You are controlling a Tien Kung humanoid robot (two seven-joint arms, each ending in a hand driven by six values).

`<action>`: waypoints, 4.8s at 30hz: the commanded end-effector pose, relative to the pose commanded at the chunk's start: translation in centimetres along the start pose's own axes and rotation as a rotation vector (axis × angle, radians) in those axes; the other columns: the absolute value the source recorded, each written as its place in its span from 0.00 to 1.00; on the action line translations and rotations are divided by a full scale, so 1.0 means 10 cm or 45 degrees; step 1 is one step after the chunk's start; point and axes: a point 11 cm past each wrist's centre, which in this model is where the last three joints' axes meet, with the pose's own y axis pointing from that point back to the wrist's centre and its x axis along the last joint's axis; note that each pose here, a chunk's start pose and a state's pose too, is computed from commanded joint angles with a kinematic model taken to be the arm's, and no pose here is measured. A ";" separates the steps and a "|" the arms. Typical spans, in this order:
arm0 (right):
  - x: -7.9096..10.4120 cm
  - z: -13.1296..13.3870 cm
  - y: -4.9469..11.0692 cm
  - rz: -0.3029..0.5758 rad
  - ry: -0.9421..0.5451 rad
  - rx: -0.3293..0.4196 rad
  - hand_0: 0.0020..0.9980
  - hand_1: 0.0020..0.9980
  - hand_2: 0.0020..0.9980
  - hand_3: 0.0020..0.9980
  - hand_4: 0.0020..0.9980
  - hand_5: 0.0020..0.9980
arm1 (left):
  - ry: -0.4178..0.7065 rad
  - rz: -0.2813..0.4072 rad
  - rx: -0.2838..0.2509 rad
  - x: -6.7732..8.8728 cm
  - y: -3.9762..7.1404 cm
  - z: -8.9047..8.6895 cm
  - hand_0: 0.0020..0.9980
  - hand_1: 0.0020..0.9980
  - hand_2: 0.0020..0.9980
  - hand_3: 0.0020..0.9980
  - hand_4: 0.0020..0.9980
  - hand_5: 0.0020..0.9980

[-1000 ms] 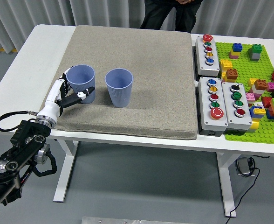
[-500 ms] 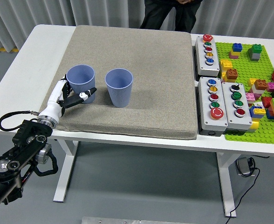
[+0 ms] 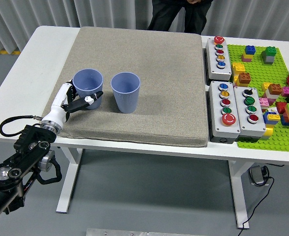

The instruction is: Pick cup pour cup place

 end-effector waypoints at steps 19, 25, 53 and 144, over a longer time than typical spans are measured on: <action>0.00 -0.02 0.00 -0.001 0.000 0.004 0.70 0.63 0.59 0.59 0.00 0.24 | -0.012 0.020 -0.021 0.00 0.03 0.02 0.72 0.62 0.58 0.54 0.92 0.29; 0.00 -0.01 0.00 0.000 0.001 0.003 0.70 0.63 0.59 0.59 0.00 0.24 | -0.067 0.042 -0.043 0.03 0.05 0.07 0.69 0.59 0.56 0.53 0.91 0.29; 0.04 0.03 -0.01 0.008 -0.002 -0.004 0.70 0.63 0.59 0.59 0.00 0.23 | -0.529 0.064 -0.136 0.12 -0.04 0.54 0.52 0.45 0.48 0.47 0.86 0.26; 0.06 -0.05 0.00 0.015 -0.029 0.014 0.70 0.63 0.59 0.59 0.00 0.22 | -1.976 -0.079 -0.449 -0.16 -0.24 1.69 0.49 0.45 0.47 0.47 0.79 0.20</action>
